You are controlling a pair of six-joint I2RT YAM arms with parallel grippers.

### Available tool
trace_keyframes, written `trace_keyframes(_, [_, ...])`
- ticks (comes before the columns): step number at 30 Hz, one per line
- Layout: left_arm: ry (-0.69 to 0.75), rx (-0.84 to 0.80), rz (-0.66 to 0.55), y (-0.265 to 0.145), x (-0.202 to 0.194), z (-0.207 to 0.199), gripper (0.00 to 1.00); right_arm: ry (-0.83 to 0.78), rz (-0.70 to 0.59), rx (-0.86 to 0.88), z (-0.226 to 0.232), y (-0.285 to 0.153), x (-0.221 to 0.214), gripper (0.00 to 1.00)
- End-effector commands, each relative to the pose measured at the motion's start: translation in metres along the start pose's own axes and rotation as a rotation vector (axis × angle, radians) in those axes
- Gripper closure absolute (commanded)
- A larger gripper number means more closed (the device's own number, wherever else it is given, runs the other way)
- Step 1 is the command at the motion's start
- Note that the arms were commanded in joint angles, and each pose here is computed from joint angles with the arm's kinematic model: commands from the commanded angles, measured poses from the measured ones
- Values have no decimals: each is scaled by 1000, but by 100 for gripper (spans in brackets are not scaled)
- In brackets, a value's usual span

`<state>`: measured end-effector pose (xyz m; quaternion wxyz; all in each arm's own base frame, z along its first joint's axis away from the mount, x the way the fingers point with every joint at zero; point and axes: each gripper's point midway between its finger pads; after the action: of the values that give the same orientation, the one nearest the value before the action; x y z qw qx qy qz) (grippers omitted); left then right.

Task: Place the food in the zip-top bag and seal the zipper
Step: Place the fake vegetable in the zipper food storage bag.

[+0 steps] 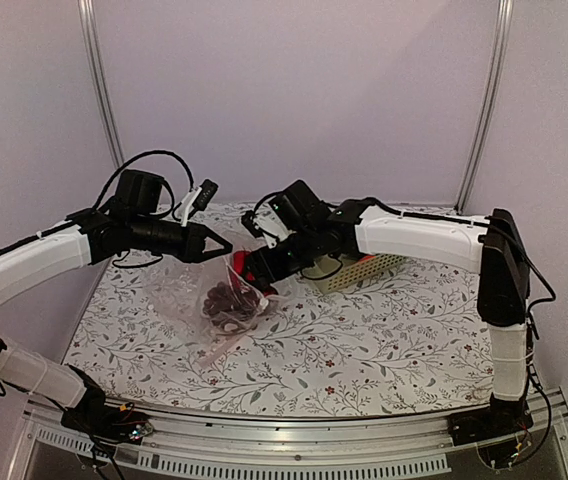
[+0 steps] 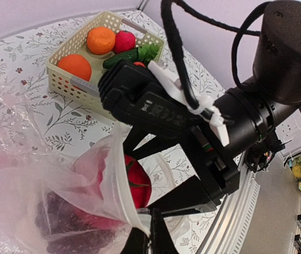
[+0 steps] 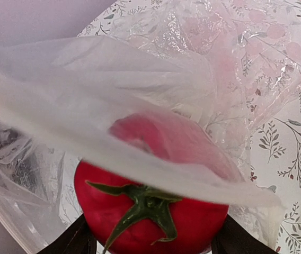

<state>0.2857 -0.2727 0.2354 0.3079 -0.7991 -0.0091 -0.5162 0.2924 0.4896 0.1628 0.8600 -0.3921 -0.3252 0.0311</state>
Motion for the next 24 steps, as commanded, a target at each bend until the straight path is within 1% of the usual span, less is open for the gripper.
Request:
trace_keyframes(1, [0, -22, 3, 3, -2, -4, 100, 3, 7, 13, 2, 18, -1, 29])
trace_keyframes(7, [0, -23, 2, 3, -2, -4, 100, 15, -2, 19, 1, 28, 1, 24])
trace_keyframes(14, [1, -22, -1, 2, -1, -4, 100, 19, -14, 25, 2, 29, 4, 12])
trace_keyframes(24, [7, -16, -7, 0, 1, -5, 100, 13, -48, 71, 14, 16, 12, 6])
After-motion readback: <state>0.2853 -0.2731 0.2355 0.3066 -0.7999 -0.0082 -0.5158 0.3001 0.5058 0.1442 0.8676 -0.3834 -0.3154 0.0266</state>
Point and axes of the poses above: each gripper's point midway between its finger pads, its own y axis out along the fingers, its own z axis along the line the jaws close on, x = y × z, and after that the axes turned 13 degrees about y, right-handed
